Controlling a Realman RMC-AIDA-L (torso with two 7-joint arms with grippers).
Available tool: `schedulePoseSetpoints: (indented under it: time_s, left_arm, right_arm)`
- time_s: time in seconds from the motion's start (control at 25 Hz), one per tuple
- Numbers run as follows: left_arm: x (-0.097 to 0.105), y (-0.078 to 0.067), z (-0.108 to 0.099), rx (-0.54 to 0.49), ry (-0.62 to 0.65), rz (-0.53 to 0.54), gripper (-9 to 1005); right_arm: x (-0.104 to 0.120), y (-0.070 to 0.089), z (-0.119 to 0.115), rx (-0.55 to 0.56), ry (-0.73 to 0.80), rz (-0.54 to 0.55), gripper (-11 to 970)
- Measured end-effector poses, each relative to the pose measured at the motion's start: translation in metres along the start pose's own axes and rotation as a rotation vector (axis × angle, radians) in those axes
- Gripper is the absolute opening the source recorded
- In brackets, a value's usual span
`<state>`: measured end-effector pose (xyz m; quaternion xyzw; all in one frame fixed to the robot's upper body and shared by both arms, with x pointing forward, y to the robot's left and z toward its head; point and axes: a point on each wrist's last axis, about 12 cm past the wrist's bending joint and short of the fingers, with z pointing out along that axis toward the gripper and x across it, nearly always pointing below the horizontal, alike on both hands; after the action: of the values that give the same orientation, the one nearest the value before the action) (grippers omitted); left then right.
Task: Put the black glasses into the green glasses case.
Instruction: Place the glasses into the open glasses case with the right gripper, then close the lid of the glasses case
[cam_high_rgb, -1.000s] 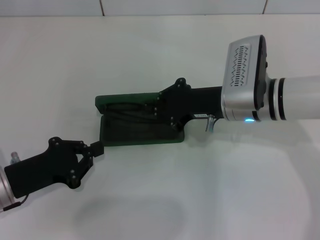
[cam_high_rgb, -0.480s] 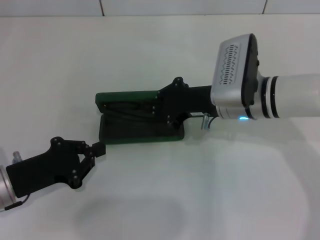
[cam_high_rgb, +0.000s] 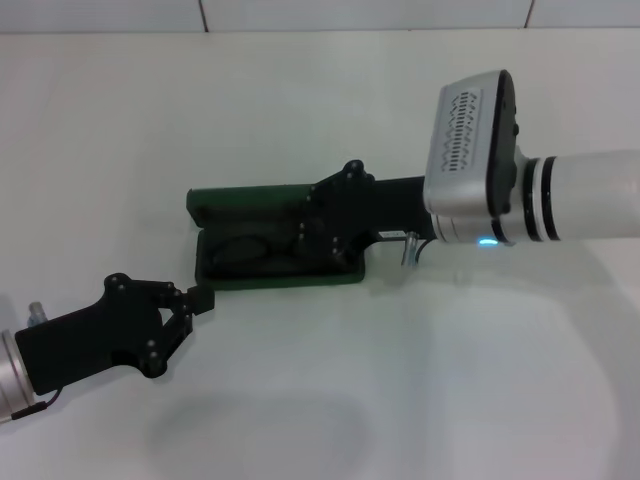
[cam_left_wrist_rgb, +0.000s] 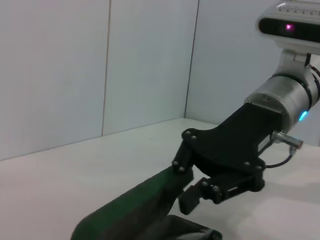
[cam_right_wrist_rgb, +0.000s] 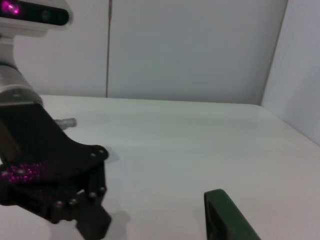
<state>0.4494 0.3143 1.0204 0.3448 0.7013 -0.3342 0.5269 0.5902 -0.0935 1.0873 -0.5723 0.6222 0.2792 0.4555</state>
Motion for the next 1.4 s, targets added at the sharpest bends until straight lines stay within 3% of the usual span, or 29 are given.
schedulePoseSetpoints:
  time_s: [0.36,0.64,0.72,0.76,1.04,1.28,1.4]
  left_arm:
    - [0.000,0.001,0.000,-0.005,-0.003,-0.011,16]
    - [-0.006,0.005,0.007,0.002,-0.014,-0.008,17]
    - [-0.009,0.009,0.011,-0.004,-0.009,-0.018,17]
    - [-0.010,0.012,0.014,-0.010,-0.005,-0.024,17]
    - [-0.016,0.030,0.030,-0.059,0.041,-0.047,17]
    - [-0.019,0.038,0.036,-0.083,0.071,-0.053,18]
    - [-0.020,0.042,0.036,-0.089,0.088,-0.052,18]
  right_arm:
    - [0.002,0.008,-0.021,-0.037,-0.159,0.118,154]
    - [0.040,0.006,-0.073,0.131,-0.281,0.300,165]
    - [0.047,0.007,-0.081,0.155,-0.291,0.324,233]
    - [0.068,0.013,-0.106,0.217,-0.325,0.386,267]
    - [0.102,0.045,-0.155,0.198,-0.355,0.357,435]
    - [0.120,0.061,-0.165,0.165,-0.258,0.348,554]
    - [0.123,0.065,-0.162,0.139,-0.228,0.344,672]
